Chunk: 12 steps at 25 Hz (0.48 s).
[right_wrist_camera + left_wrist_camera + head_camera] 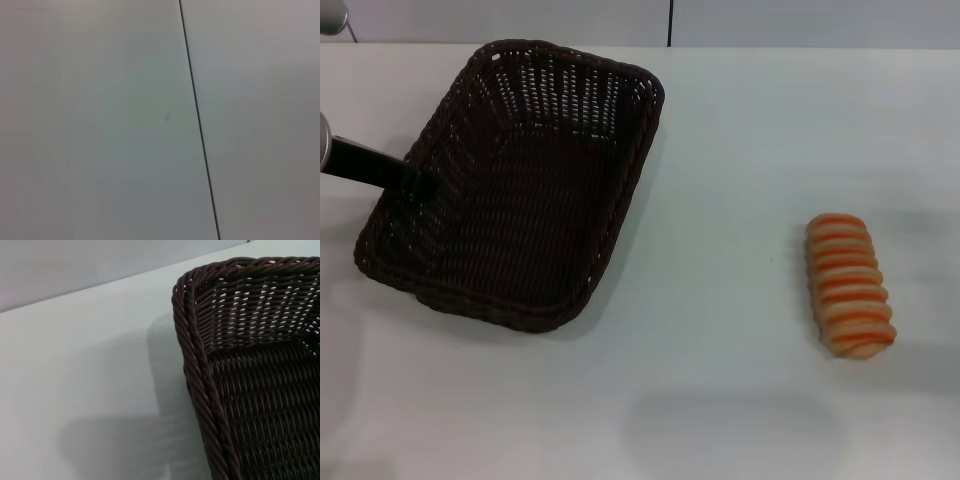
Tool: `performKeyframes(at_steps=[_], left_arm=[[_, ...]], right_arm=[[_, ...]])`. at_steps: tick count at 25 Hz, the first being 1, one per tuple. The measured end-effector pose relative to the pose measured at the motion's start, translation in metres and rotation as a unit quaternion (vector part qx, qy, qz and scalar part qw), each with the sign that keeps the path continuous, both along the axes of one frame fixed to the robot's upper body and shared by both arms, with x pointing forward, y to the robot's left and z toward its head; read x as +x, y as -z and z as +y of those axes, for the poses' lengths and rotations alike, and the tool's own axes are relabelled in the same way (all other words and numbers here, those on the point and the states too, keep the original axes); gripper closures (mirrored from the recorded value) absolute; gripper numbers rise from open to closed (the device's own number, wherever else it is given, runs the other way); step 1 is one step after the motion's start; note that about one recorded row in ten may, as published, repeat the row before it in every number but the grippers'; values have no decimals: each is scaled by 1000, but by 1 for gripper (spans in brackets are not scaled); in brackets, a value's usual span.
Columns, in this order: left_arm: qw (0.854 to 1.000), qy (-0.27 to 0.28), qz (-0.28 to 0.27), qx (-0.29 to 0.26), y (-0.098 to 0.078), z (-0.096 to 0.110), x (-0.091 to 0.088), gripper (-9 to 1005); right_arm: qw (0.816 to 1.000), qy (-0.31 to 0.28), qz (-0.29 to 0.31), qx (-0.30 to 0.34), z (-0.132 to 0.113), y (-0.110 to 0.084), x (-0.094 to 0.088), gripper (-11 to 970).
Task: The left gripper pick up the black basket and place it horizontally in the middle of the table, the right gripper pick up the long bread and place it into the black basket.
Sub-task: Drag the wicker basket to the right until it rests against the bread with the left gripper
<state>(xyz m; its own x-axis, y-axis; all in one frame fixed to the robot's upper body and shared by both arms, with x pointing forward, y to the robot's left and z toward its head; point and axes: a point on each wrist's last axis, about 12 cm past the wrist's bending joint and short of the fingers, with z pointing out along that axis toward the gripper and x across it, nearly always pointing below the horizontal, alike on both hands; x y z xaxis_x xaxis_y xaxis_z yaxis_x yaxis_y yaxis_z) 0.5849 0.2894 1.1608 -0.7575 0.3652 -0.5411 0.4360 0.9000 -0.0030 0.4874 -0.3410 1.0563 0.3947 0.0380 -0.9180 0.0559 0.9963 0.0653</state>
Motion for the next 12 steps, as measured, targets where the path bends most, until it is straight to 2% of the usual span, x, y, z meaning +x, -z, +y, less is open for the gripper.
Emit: performKeyframes(at_steps=[5, 10, 11, 12], left_arm=[[1000, 7, -4, 5, 0, 0, 1, 768], [999, 23, -20, 15, -8, 2, 3, 777], [999, 36, -32, 19, -15, 4, 6, 778], [999, 36, -32, 19, -15, 4, 6, 778]], right_arm=[[1000, 0, -1, 1, 0, 0, -1, 266], [1000, 1, -1, 2, -1, 0, -2, 266], [1000, 2, -1, 2, -1, 0, -2, 266], [1000, 2, -1, 2, -1, 0, -2, 265]])
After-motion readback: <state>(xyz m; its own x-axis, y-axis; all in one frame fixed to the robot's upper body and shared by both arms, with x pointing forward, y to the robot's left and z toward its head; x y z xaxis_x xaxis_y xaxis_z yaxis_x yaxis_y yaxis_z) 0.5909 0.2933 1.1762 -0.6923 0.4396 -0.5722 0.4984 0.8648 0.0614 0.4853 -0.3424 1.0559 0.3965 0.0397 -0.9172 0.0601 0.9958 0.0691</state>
